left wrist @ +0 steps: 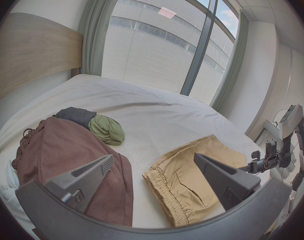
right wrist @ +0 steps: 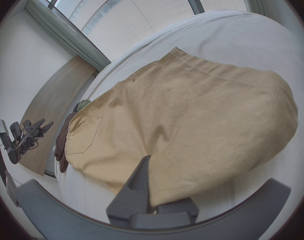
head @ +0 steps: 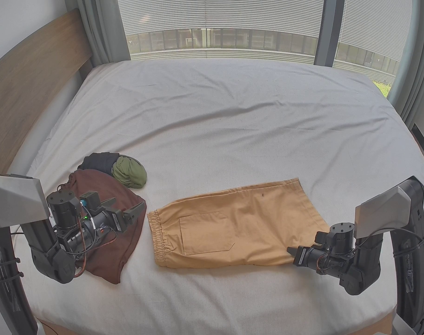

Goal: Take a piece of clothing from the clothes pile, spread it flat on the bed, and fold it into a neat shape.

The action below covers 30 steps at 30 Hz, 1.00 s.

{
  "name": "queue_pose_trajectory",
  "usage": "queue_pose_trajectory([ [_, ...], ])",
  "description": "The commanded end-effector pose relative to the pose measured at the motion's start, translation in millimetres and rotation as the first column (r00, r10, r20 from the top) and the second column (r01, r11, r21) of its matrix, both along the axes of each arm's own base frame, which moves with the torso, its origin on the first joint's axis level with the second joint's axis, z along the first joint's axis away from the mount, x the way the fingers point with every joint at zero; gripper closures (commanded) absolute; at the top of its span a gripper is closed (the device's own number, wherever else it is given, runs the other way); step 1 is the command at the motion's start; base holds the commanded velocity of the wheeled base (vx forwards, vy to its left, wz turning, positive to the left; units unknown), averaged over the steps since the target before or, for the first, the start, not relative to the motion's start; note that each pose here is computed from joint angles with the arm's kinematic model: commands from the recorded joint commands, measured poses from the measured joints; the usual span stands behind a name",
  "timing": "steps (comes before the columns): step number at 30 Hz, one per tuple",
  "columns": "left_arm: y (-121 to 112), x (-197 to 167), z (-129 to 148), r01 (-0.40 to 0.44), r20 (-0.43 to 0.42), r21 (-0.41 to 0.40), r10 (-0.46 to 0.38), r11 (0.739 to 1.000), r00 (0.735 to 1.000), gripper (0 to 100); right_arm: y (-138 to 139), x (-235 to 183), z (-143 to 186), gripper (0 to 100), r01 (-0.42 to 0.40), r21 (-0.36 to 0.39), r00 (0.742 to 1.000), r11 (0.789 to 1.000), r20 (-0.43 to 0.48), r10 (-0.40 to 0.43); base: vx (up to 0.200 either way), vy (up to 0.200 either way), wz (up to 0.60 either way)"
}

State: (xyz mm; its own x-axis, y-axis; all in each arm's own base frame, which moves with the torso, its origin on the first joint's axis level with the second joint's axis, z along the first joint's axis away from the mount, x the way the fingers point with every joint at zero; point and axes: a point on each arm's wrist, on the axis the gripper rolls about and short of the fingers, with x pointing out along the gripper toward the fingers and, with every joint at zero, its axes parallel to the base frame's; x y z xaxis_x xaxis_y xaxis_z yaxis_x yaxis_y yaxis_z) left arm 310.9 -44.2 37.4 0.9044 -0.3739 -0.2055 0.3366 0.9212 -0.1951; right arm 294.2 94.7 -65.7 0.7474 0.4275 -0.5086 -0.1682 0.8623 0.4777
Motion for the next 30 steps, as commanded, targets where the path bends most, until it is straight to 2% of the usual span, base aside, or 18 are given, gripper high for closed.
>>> queue_pose_trajectory([
  [1, 0, 1, -4, -0.003, -0.014, -0.007, 0.003, 1.000, 1.000, 0, 1, -1, -1, 100, -0.005, 0.000, 1.000, 1.000, -0.005, 0.005, 0.000, 0.000, 0.00],
  [5, -6, 2, -4, 0.000, -0.032, -0.055, -0.002, 0.998, 0.999, 0, 2, -2, -2, 100, -0.009, 0.000, 1.000, 1.000, -0.009, 0.009, 0.000, 0.000, 0.00],
  [6, -9, 2, -3, 0.004, -0.034, -0.072, -0.006, 0.997, 0.999, 0, 2, -2, -2, 0, -0.012, 0.001, 1.000, 1.000, -0.010, 0.012, 0.000, 0.000, 0.00],
  [12, -18, 1, -1, 0.008, -0.068, -0.170, -0.020, 0.985, 0.997, 0, 1, -8, 1, 0, -0.013, 0.000, 1.000, 1.000, -0.024, 0.013, 0.000, 0.000, 0.00],
  [16, -26, 6, 4, 0.000, -0.088, -0.284, -0.026, 0.959, 0.996, 0, 0, -28, 13, 0, -0.047, 0.001, 0.997, 0.999, -0.060, 0.046, 0.000, 0.000, 0.00],
  [18, -26, 7, 5, -0.009, -0.091, -0.310, -0.020, 0.951, 0.996, 0, 1, -35, 16, 0, -0.067, 0.004, 0.995, 0.998, -0.074, 0.067, 0.000, 0.000, 0.00],
  [25, -24, 2, -6, -0.026, -0.128, -0.270, -0.010, 0.962, 0.992, 0, 14, -62, 43, 0, -0.156, 0.020, 0.986, 0.988, -0.057, 0.157, 0.000, 0.000, 0.00],
  [28, -21, 5, -20, -0.017, -0.132, -0.188, -0.008, 0.982, 0.991, 0, 23, -66, 56, 0, -0.193, 0.035, 0.981, 0.981, -0.010, 0.194, 0.000, 0.000, 0.00],
  [30, -21, 6, -25, -0.014, -0.140, -0.174, -0.011, 0.985, 0.990, 0, 27, -66, 63, 0, -0.209, 0.049, 0.978, 0.977, 0.019, 0.209, 0.000, 0.000, 0.00],
])
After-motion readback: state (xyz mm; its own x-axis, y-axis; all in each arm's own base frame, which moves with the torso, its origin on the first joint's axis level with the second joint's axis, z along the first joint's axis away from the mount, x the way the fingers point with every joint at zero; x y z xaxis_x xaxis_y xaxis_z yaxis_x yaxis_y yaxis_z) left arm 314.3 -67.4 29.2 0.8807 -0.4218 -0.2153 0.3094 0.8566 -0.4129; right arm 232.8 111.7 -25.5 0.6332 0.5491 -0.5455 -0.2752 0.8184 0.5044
